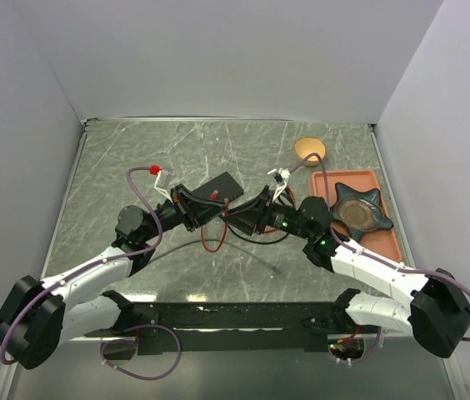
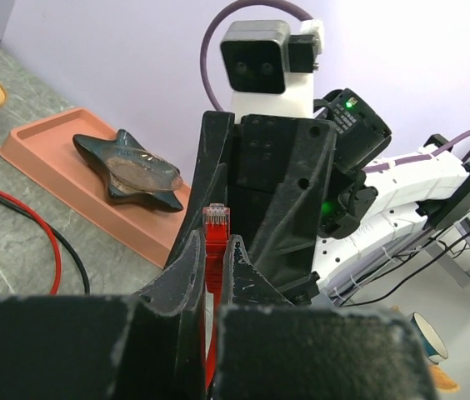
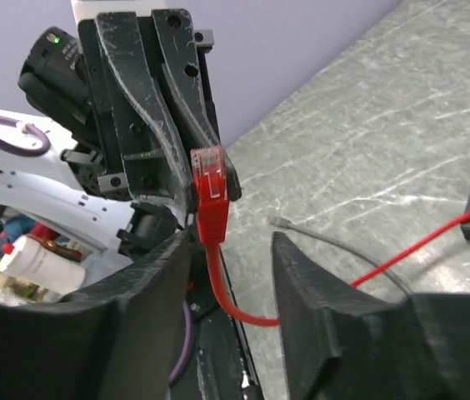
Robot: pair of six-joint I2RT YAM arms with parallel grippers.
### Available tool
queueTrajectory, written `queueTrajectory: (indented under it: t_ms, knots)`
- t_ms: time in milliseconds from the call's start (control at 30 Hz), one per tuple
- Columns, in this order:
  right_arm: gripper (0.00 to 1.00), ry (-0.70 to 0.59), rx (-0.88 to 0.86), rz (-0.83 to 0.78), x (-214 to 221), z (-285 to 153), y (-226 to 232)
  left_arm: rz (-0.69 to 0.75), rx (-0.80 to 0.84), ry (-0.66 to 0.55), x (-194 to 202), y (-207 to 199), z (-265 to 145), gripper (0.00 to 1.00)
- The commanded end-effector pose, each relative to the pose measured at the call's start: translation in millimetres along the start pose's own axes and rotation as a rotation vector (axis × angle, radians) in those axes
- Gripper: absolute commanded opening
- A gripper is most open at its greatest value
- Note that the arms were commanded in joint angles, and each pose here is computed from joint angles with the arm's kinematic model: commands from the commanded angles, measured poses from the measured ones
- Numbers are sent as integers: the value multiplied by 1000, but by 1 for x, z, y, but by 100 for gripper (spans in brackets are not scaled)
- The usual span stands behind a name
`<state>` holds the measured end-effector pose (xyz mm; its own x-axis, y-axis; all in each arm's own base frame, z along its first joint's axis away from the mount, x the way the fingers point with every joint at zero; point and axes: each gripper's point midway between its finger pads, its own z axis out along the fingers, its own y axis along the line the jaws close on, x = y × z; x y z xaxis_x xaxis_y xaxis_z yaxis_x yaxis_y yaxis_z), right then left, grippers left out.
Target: Insert the plug into the switch port
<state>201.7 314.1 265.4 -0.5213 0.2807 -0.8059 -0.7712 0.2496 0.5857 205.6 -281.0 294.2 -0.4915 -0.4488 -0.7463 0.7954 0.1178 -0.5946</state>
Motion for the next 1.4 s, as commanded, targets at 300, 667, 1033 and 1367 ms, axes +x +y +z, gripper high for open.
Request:
queueTrajectory:
  t_ms: [300, 667, 1033, 1367]
  knots:
    - [0, -94, -103, -31, -35, 6, 27, 72, 91, -12, -15, -29, 8, 12]
    - [0, -44, -103, -130, -30, -18, 32, 89, -358, -406, -86, 0, -53, 96]
    - [0, 31, -83, -240, -34, -21, 36, 155, -220, -225, -68, -19, -25, 97]
    - [0, -120, 534, -498, -129, -100, 5, 152, -240, -185, -62, -7, -16, 97]
